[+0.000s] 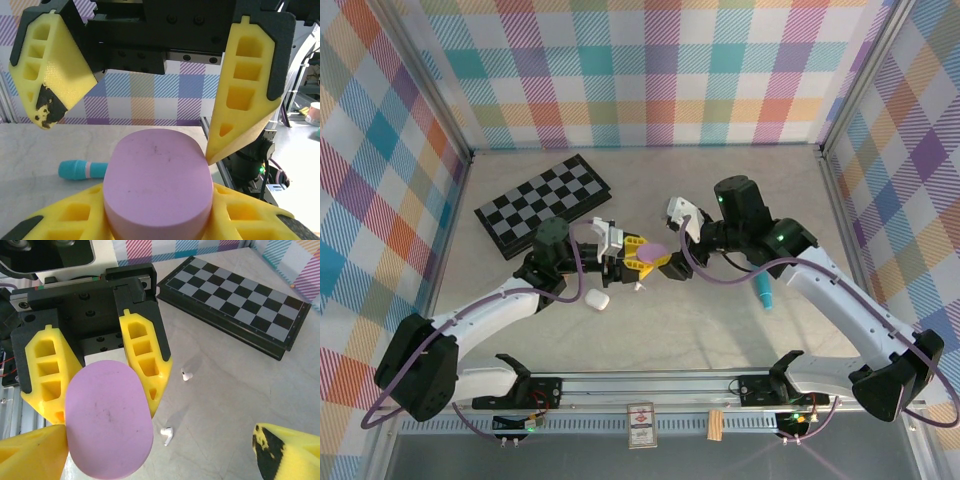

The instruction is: Insert the wireless bluetooth earbuds into the charging case

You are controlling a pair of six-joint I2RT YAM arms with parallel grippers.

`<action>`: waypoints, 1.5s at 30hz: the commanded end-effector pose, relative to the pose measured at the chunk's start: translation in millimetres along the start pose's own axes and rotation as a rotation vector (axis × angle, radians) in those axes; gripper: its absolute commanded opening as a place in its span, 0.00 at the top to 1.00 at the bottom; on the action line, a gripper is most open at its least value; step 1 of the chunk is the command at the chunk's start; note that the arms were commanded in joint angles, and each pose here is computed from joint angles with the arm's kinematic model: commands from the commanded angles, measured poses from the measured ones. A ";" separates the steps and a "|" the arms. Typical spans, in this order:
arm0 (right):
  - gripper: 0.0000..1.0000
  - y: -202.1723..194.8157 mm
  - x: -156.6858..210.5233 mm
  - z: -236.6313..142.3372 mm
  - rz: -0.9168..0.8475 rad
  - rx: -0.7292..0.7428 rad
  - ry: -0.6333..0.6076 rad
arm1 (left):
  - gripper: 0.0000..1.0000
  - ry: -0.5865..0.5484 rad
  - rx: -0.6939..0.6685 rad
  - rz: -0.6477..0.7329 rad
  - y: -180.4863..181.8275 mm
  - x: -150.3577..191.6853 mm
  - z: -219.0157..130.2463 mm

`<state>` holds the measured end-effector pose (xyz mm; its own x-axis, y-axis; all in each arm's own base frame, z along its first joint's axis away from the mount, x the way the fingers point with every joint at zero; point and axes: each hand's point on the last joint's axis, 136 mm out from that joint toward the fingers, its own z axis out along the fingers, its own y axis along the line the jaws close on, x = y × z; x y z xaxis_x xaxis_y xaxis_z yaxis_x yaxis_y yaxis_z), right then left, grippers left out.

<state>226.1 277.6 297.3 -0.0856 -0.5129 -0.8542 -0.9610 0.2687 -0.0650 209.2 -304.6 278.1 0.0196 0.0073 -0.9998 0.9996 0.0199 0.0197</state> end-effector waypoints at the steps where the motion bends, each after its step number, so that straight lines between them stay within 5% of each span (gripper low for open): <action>1: 0.08 -14.8 -20.1 -9.7 -0.023 0.090 -0.056 | 0.63 -0.033 0.042 0.071 -9.1 -22.4 -2.1; 25: 0.14 -38.8 -39.3 -23.6 0.072 0.225 -0.144 | 0.63 -0.011 0.057 0.073 -12.5 -17.7 -2.6; 38: 0.08 20.0 -35.5 -17.2 -0.112 -0.082 -0.199 | 0.63 -0.013 0.050 0.063 -10.7 -20.2 -2.3; 45: 0.05 32.8 -13.1 -1.6 -0.153 -0.131 -0.094 | 0.63 -0.017 0.058 0.053 -10.0 -24.3 -1.1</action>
<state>204.7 290.0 314.0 0.0383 -0.4370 -0.8987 -0.9830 0.1449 -0.1124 204.1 -302.9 280.1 0.0224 0.0304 -0.9993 0.9997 -0.0053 0.0222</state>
